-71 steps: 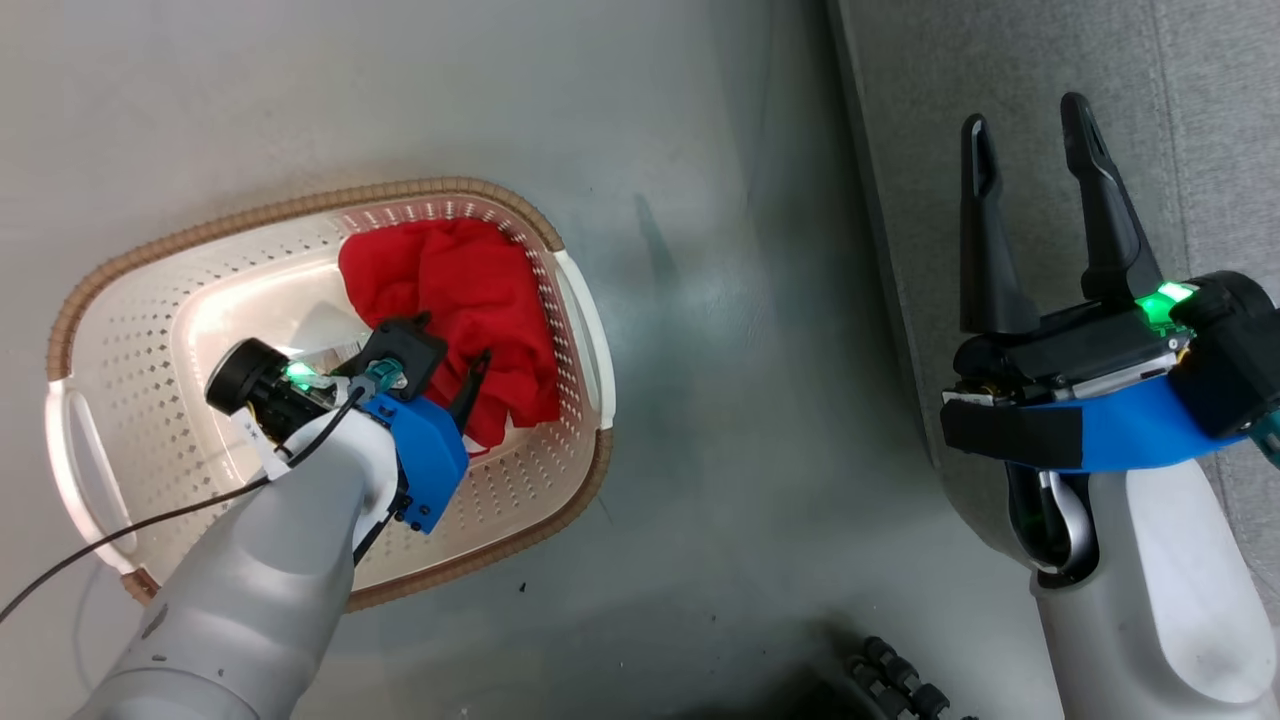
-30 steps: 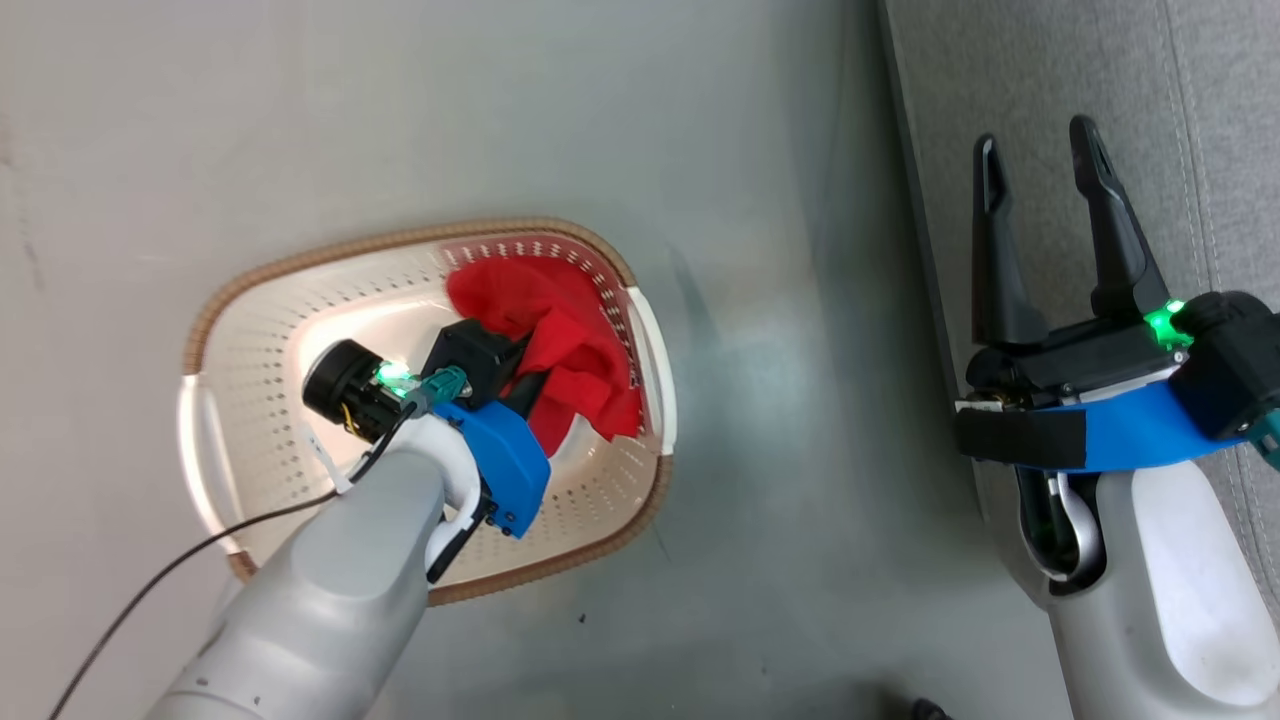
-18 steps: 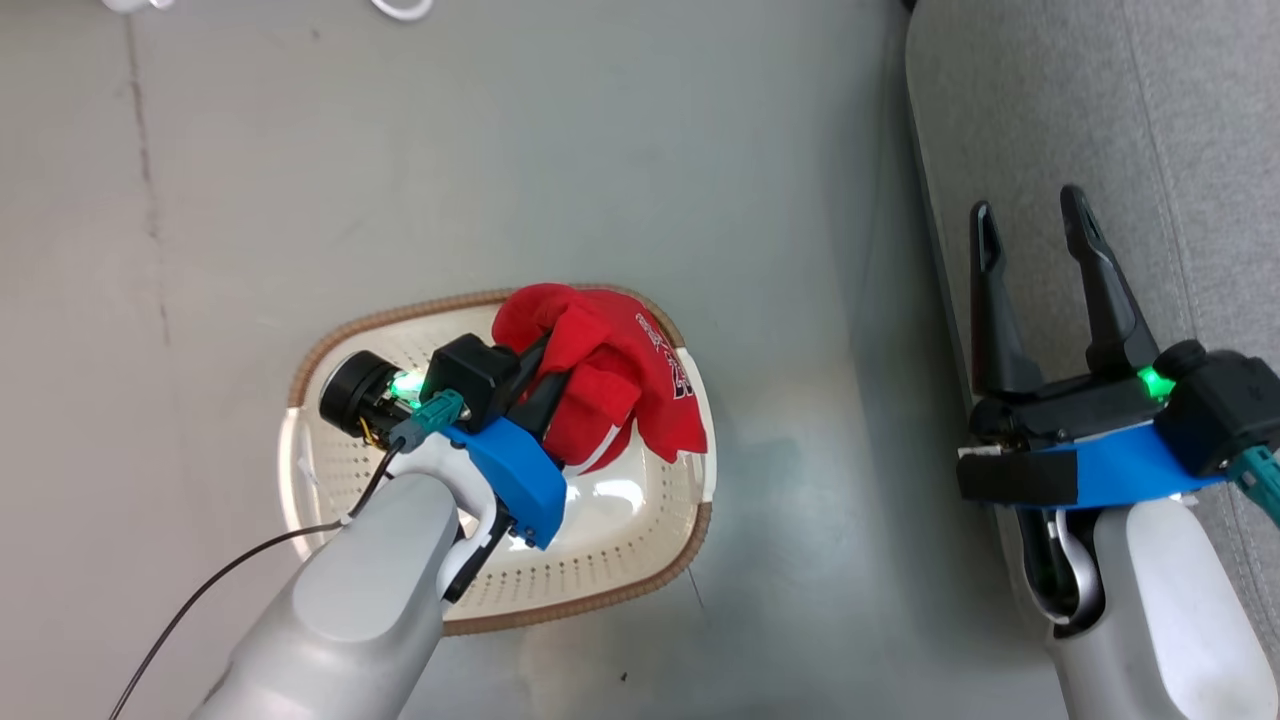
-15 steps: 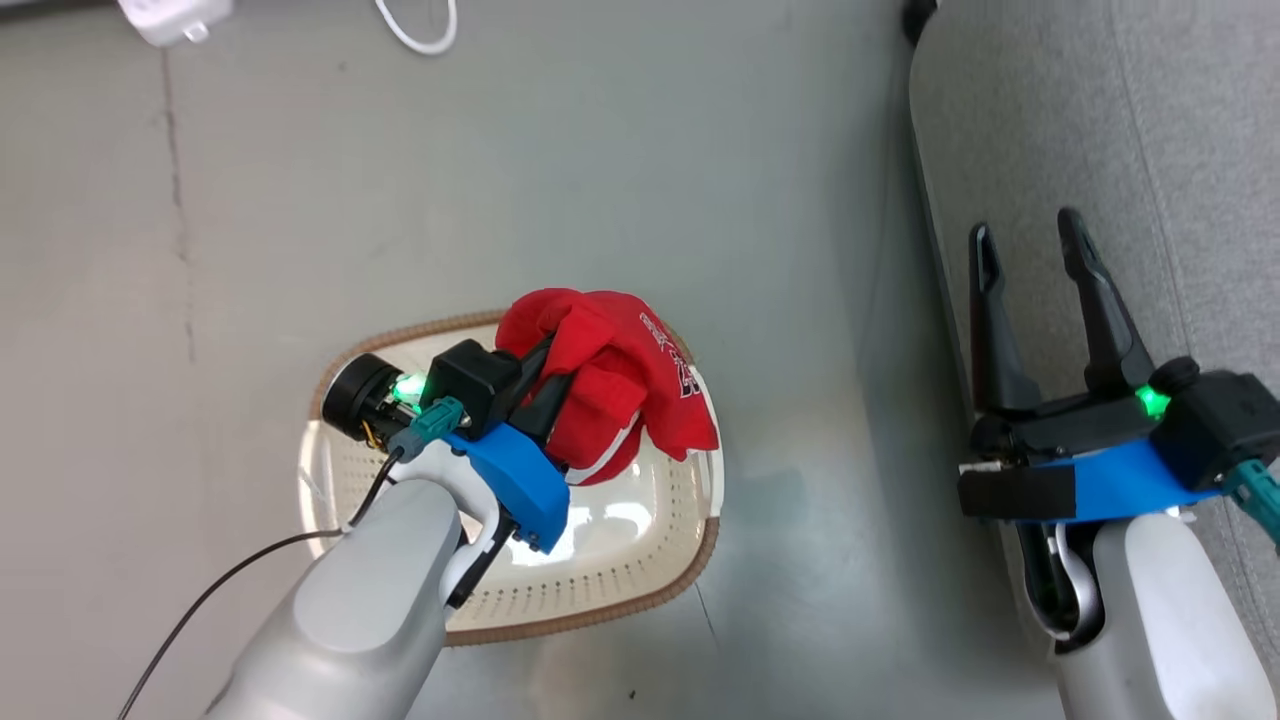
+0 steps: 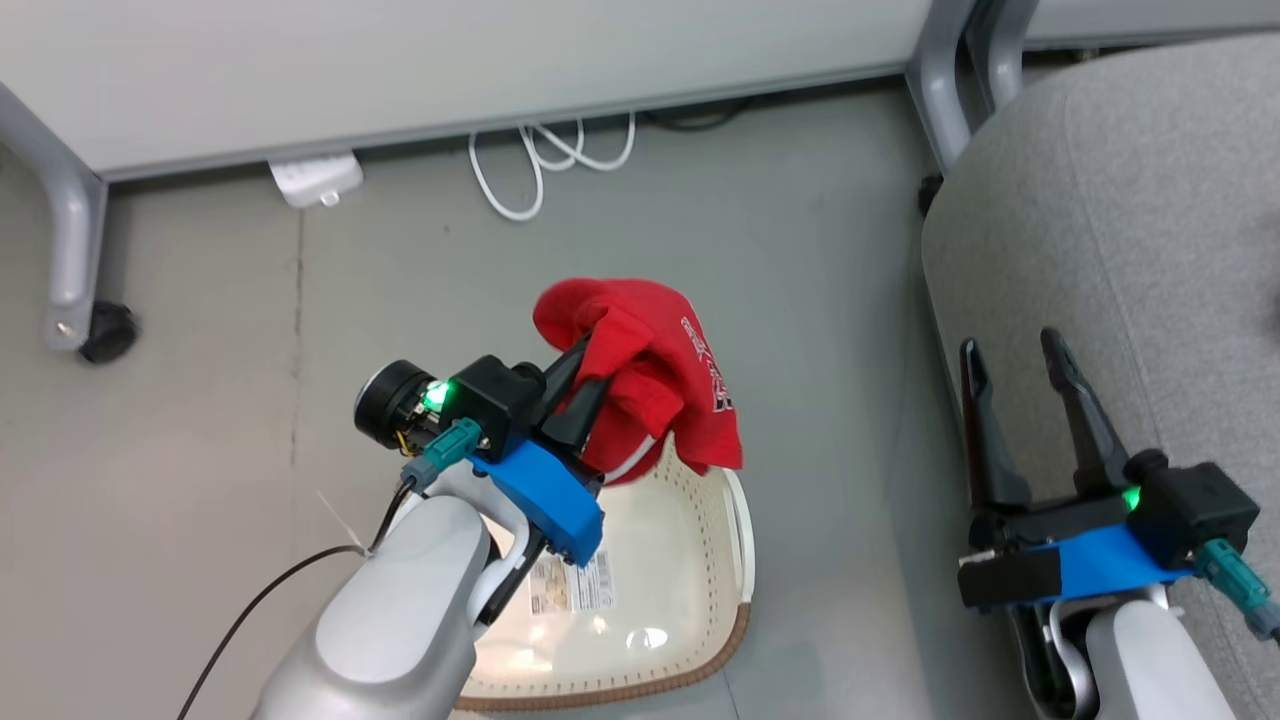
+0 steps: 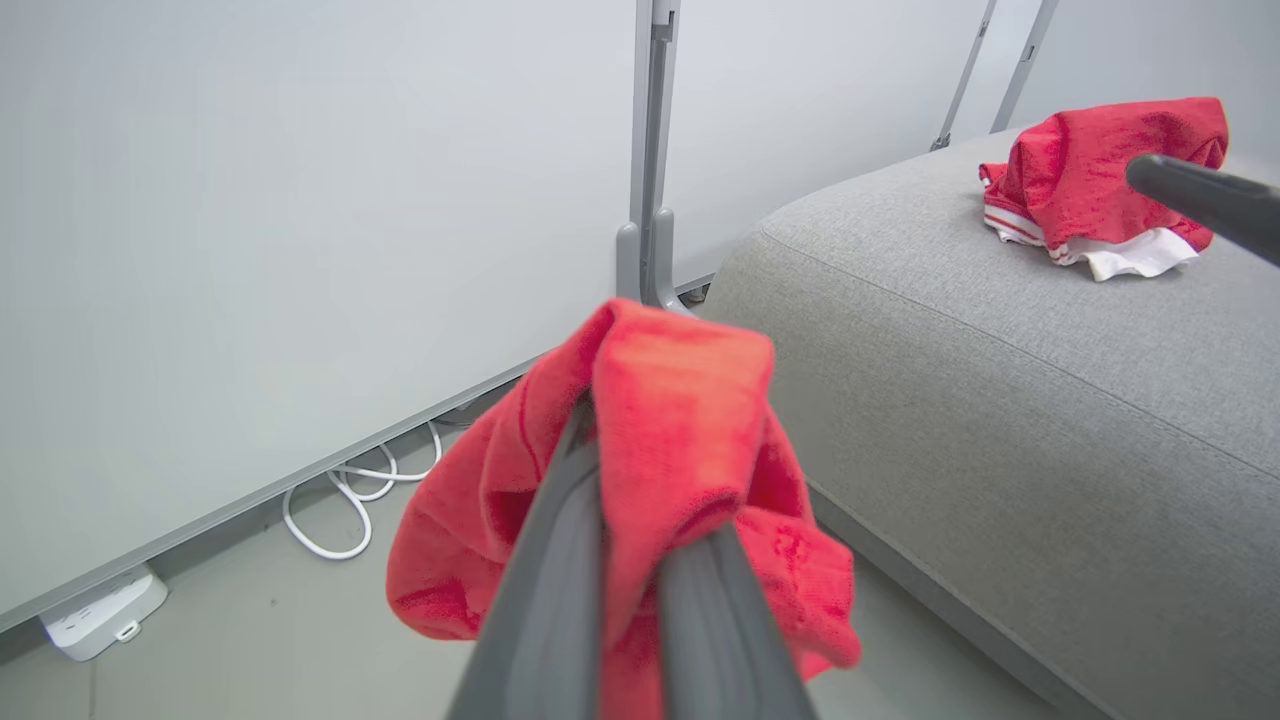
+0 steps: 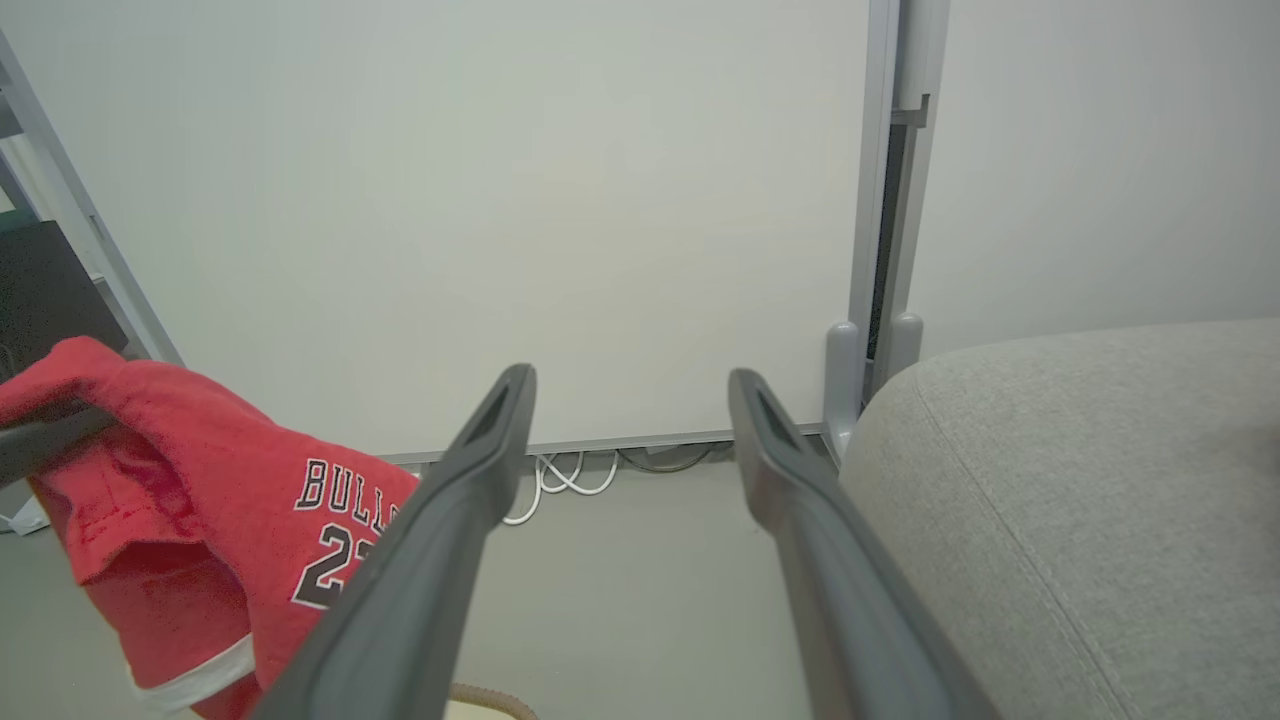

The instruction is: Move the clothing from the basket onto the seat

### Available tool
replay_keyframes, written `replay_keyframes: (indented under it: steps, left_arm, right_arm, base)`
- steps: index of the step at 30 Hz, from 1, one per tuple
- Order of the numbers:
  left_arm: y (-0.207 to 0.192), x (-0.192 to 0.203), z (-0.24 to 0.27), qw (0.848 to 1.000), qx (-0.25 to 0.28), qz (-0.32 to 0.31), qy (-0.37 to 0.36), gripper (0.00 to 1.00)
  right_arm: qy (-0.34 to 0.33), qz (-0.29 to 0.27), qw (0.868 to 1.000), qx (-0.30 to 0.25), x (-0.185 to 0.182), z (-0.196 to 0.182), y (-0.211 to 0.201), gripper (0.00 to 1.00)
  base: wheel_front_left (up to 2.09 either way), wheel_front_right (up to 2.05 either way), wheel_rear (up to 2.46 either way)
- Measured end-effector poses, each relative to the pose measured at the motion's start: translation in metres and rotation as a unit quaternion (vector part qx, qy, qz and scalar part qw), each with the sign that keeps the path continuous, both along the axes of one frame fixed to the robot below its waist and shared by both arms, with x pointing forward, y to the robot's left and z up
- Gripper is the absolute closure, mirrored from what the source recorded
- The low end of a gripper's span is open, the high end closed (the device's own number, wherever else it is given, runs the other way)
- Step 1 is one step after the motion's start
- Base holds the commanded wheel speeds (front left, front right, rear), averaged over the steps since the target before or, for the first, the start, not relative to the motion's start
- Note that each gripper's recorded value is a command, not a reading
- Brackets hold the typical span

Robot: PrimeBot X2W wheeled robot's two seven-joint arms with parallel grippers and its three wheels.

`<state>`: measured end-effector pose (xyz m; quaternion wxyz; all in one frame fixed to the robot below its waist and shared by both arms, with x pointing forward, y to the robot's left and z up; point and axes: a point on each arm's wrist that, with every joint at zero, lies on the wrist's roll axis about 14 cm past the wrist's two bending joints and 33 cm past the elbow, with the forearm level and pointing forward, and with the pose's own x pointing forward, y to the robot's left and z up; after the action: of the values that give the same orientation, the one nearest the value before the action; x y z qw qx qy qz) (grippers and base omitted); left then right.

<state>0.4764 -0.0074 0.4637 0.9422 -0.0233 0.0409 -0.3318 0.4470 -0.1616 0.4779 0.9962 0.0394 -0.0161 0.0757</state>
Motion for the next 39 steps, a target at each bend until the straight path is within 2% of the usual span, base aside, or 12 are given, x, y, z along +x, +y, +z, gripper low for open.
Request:
replay_keyframes:
  steps: [17,31,39]
  left_arm:
    - [-0.012,-0.035,0.100,0.994,-0.020,-0.015,-0.111,1.00]
    - [-0.017,-0.042,0.119,0.991,-0.020,-0.028,-0.131,1.00]
    - [-0.018,-0.039,0.113,0.991,-0.018,-0.029,-0.126,1.00]
  right_arm:
    - [-0.029,0.005,1.000,0.007,-0.052,0.032,0.006,0.00]
    - [-0.036,0.008,0.999,0.008,-0.066,0.037,0.009,0.00]
    - [-0.035,0.062,0.997,-0.002,-0.066,0.035,0.040,0.00]
  base:
    - [0.00,0.00,0.00]
    - [0.00,0.00,0.00]
    - [0.00,0.00,0.00]
